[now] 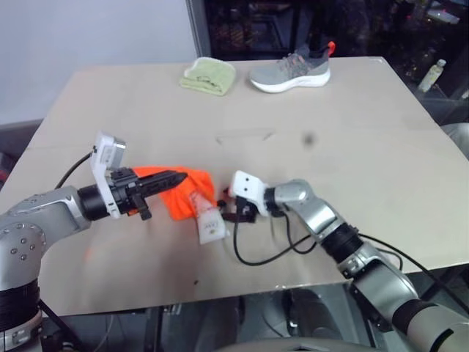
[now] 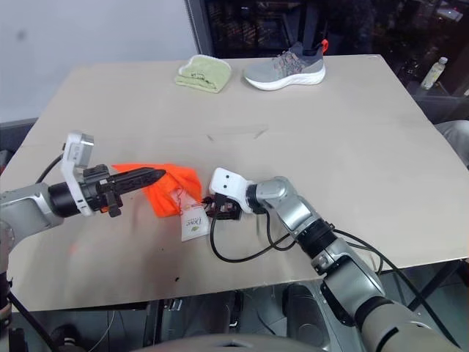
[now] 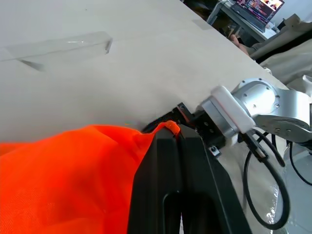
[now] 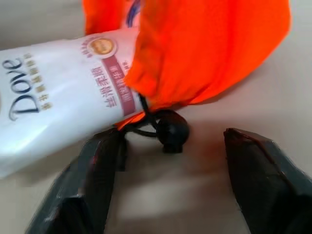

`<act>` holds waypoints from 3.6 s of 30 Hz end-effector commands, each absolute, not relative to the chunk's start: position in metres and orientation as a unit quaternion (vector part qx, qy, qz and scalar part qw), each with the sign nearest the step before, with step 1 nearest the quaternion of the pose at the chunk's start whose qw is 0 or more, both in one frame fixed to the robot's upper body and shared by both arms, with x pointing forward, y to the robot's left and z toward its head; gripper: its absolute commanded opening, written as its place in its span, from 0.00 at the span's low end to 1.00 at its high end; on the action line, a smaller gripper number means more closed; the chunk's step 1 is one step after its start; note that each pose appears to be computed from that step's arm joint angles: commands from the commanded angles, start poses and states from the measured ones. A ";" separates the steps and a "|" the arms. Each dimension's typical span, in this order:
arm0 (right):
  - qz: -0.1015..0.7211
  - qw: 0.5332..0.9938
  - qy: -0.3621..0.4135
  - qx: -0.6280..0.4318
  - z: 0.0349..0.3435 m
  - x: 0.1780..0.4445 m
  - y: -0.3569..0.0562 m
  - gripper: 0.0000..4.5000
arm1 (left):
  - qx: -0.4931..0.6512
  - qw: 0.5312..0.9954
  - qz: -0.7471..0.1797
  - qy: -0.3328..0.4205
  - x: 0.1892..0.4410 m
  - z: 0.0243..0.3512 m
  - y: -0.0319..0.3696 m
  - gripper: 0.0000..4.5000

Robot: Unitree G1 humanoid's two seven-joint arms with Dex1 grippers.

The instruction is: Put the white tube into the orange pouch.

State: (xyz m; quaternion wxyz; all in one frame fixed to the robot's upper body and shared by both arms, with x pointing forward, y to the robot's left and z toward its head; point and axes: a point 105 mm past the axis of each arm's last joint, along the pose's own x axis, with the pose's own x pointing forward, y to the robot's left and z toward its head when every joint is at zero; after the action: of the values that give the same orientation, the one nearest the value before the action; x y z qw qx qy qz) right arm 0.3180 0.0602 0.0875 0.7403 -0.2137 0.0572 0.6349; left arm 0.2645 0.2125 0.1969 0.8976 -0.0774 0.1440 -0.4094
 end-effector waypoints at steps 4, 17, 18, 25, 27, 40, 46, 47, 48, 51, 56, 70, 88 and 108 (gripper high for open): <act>0.631 0.750 0.022 -0.195 0.102 0.318 0.057 0.09 | -0.066 0.895 -0.423 0.123 0.261 0.208 0.206 0.00; 0.595 0.774 -0.013 -0.214 0.165 0.327 -0.004 0.02 | -0.079 0.886 -0.444 0.105 0.260 0.212 0.191 0.00; 0.595 0.774 -0.014 -0.218 0.169 0.327 -0.006 0.02 | -0.078 0.886 -0.446 0.105 0.260 0.212 0.189 0.00; 0.565 0.787 -0.014 -0.245 0.194 0.344 -0.020 0.02 | -0.027 0.853 -0.507 0.117 0.246 0.200 0.157 0.00; 0.547 0.795 -0.019 -0.261 0.199 0.350 -0.023 0.01 | -0.028 0.849 -0.513 0.119 0.244 0.199 0.156 0.06; 0.466 0.816 -0.086 -0.331 0.241 0.360 -0.032 0.00 | 0.028 0.889 -0.454 0.060 0.287 0.209 0.152 0.69; 0.451 0.816 -0.103 -0.347 0.249 0.355 -0.034 0.00 | 0.065 0.895 -0.440 0.041 0.326 0.191 0.118 0.69; 0.451 0.815 -0.103 -0.349 0.249 0.354 -0.034 0.00 | 0.063 0.894 -0.443 0.038 0.330 0.189 0.113 0.69; 0.450 0.813 -0.103 -0.355 0.248 0.352 -0.034 0.00 | 0.058 0.893 -0.445 0.034 0.334 0.187 0.108 0.69; 0.449 0.810 -0.101 -0.363 0.247 0.350 -0.035 0.00 | 0.056 0.894 -0.445 0.021 0.345 0.184 0.098 0.69; 0.446 0.809 -0.100 -0.371 0.245 0.349 -0.034 0.00 | 0.054 0.892 -0.449 0.008 0.357 0.184 0.084 0.69; 0.427 0.816 -0.084 -0.381 0.236 0.355 -0.041 0.00 | 0.023 0.874 -0.486 -0.023 0.348 0.198 0.073 0.01; 0.420 0.824 -0.099 -0.368 0.239 0.355 -0.043 0.00 | -0.008 0.877 -0.481 0.003 0.347 0.216 0.108 0.32; 0.438 0.819 -0.122 -0.351 0.242 0.346 -0.037 0.00 | 0.052 0.854 -0.518 -0.005 0.364 0.212 0.088 0.32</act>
State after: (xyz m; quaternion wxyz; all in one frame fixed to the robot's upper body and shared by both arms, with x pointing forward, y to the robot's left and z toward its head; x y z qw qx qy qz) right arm 0.3497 -0.0347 0.2246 0.8158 -0.3503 -0.0876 0.4517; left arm 0.3699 0.0879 0.1989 0.8603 0.0438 0.0182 -0.5076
